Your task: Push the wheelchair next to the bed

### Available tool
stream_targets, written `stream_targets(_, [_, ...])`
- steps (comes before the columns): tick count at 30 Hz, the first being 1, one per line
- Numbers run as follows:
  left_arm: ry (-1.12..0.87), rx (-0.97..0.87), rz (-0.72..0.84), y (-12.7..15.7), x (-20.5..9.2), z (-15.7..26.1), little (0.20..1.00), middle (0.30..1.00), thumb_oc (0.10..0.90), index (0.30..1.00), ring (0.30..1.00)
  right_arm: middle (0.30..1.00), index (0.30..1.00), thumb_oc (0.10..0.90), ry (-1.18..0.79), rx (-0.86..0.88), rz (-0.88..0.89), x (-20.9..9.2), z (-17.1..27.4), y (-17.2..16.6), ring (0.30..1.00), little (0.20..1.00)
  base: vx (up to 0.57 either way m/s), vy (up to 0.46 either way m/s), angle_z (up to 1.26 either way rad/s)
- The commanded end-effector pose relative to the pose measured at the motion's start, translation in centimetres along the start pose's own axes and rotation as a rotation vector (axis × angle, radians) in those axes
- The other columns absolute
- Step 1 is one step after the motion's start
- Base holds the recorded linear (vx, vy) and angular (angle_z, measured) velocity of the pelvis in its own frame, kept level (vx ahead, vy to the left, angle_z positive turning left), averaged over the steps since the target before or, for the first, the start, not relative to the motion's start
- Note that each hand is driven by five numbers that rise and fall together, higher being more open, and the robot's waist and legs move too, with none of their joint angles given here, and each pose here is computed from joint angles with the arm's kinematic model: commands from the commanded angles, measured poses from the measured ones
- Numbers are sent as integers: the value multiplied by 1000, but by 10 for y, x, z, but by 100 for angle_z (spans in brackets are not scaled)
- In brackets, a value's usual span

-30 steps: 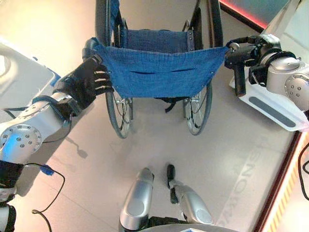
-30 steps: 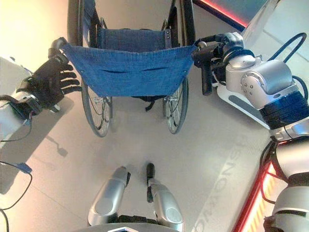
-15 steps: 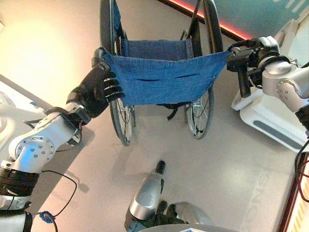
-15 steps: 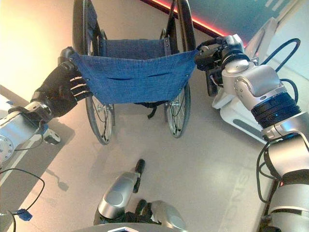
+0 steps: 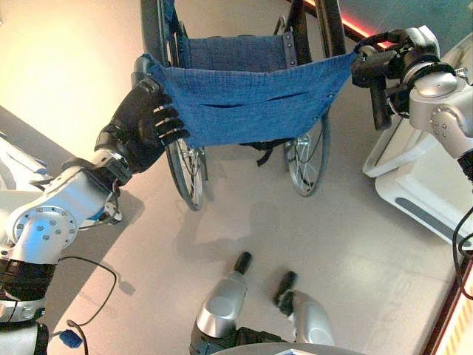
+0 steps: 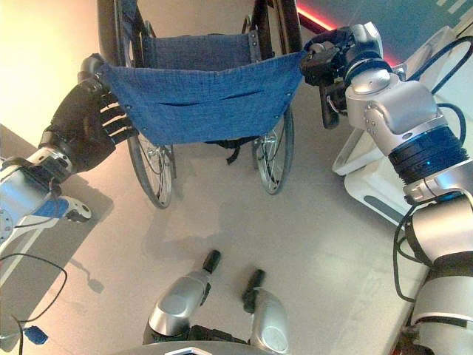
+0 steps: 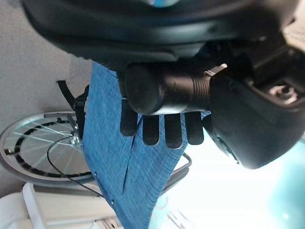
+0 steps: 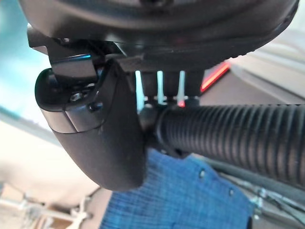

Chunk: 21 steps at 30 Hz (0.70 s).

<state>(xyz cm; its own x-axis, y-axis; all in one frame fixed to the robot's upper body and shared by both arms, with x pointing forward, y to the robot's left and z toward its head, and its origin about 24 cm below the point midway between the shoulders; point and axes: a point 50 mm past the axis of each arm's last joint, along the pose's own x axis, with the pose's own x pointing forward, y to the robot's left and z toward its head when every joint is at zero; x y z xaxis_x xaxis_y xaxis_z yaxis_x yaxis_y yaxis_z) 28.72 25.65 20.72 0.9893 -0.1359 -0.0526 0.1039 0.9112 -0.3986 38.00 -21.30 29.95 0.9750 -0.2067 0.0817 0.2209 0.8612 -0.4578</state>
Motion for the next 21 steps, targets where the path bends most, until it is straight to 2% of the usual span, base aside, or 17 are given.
stream_targets(1, [-117, 42, -230, -37, -4, 19, 300, 300, 400, 300, 300, 300, 300, 400, -348, 28, 297, -34, 83, 73, 300, 300, 351, -473, 48])
stream_targets(5, [-98, 23, -242, -36, -7, 7, 300, 300, 400, 300, 300, 300, 300, 400, -330, 30, 309, -30, 79, 73, 300, 300, 313, -432, 69])
stream_targets(13, [-98, -24, -203, -26, -11, -18, 300, 300, 400, 300, 300, 300, 300, 400, -326, -14, 368, -38, 73, 95, 300, 300, 246, -385, 16])
stream_targets(21, [-90, -57, -186, -33, -6, -17, 300, 300, 400, 300, 300, 300, 300, 400, -361, -27, 417, -48, 72, 114, 300, 300, 415, -114, 19])
